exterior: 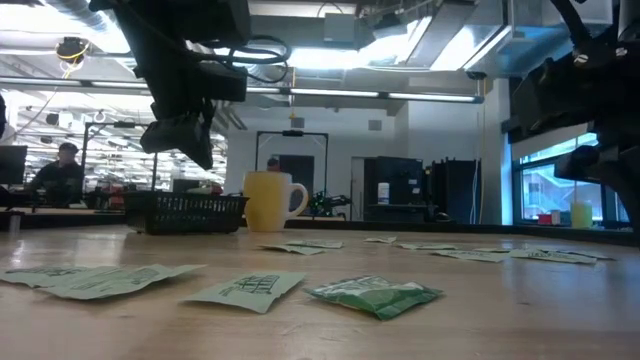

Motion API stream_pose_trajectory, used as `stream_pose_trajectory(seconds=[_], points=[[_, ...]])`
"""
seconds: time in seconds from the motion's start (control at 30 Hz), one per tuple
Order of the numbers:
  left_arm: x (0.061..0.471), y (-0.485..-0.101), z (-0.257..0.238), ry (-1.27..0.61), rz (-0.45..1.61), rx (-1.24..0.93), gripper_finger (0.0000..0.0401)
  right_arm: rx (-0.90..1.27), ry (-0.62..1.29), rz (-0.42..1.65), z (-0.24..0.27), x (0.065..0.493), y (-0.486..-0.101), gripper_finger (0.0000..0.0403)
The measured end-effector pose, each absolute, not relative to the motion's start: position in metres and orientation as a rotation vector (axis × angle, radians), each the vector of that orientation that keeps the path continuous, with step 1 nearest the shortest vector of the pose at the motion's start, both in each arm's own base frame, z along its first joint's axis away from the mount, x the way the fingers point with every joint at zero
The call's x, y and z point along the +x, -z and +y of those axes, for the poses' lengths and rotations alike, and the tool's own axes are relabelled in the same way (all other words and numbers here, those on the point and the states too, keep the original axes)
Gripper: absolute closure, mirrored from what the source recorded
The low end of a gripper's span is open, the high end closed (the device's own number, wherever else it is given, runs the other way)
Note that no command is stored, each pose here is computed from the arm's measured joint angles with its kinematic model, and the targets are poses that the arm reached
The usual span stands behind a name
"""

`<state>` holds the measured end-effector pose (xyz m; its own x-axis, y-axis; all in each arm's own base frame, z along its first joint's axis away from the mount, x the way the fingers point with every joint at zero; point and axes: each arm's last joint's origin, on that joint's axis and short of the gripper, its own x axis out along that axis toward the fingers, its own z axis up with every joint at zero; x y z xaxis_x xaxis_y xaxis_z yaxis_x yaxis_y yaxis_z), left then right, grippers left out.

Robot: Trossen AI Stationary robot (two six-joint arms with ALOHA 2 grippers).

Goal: Pick and place Stevia / Truvia into bins
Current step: Put the green stevia packet into the black bin

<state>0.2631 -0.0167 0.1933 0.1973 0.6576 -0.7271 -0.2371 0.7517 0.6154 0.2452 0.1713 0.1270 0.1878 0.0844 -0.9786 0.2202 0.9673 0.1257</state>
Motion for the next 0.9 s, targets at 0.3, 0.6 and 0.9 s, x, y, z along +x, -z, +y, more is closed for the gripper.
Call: stream_pose_trajectory(seconds=[0.3,0.6,0.9], points=[[0.2632,-0.1932,-0.0167,-0.651,1.221,0.410,0.0374,0.222,0.052,1.391,0.1753,0.2425,-0.1264,0.0337],[0.2635,-0.1931,-0.0167,-0.651,1.218,0.409,0.0377,0.125,0.052,1.432,0.1768,0.2391,-0.1188,0.0335],[0.2636,-0.1932,-0.0168,-0.651,1.217,0.409,0.0377,0.086,0.090,1.414,0.1752,0.2392,-0.1174,0.0374]])
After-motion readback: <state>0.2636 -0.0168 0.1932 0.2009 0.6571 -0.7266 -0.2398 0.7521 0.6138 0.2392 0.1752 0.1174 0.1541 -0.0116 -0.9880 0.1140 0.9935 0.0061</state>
